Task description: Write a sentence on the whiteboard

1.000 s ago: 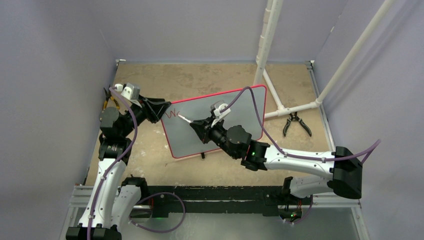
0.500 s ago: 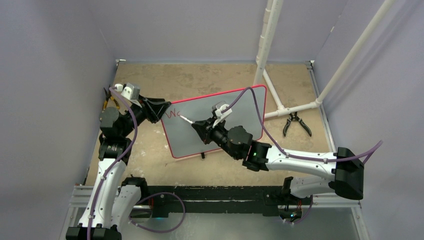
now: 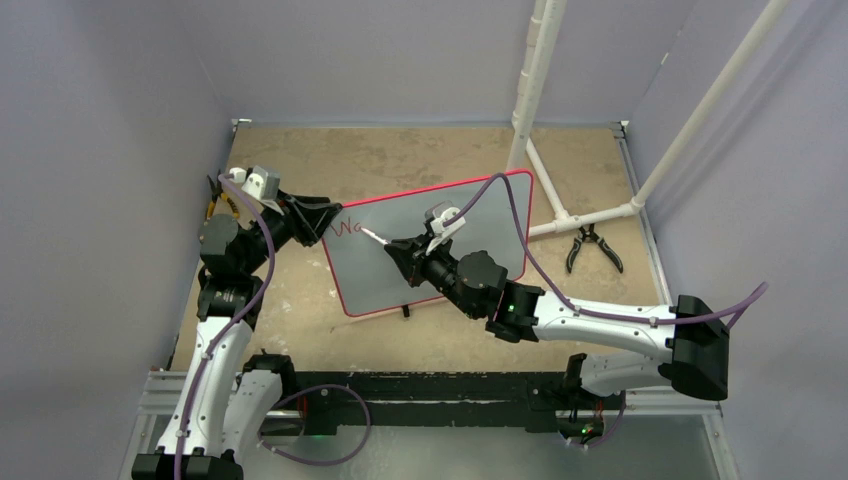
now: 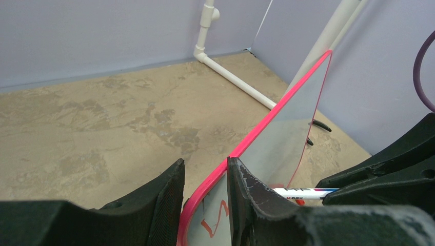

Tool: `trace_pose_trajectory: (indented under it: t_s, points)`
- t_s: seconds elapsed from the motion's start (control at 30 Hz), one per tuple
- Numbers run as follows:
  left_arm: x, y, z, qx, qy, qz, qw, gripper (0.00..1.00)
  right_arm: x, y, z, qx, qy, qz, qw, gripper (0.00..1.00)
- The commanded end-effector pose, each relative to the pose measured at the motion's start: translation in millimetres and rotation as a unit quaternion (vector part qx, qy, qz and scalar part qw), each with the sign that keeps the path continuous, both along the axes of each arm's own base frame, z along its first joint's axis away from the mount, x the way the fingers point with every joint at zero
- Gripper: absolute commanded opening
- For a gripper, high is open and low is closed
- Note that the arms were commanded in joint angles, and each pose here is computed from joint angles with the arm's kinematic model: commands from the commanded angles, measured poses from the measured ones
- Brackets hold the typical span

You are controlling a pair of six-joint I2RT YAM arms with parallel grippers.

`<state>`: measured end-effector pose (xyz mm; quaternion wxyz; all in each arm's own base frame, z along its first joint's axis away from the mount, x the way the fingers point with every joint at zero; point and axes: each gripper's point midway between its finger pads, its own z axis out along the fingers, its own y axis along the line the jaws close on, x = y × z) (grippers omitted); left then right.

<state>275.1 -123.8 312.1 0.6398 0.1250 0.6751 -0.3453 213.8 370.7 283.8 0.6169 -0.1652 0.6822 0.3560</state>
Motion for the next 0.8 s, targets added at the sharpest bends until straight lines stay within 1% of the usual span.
trace_pose_trajectory:
  t_s: [0.0, 0.33, 0.5, 0.77]
  points:
    - [-3.0, -2.9, 4.2, 0.003, -0.013, -0.011, 1.0, 0.33, 9.4, -8.6, 46.1, 0.05, -0.031, -0.029, 0.998, 0.0]
    - [-2.9, -3.0, 4.2, 0.002, -0.013, -0.012, 1.0, 0.33, 10.2, -8.8, 48.4, 0.055, -0.033, -0.032, 0.997, 0.0]
    - [-3.1, -3.1, 3.9, 0.002, -0.013, -0.013, 1.0, 0.33, 11.8, -9.9, 34.3, 0.041, -0.023, -0.038, 0.998, 0.0]
    - [-3.5, -3.0, 4.4, 0.002, -0.014, -0.012, 1.0, 0.34, 4.7, -9.4, 7.0, 0.023, 0.004, -0.022, 0.999, 0.0]
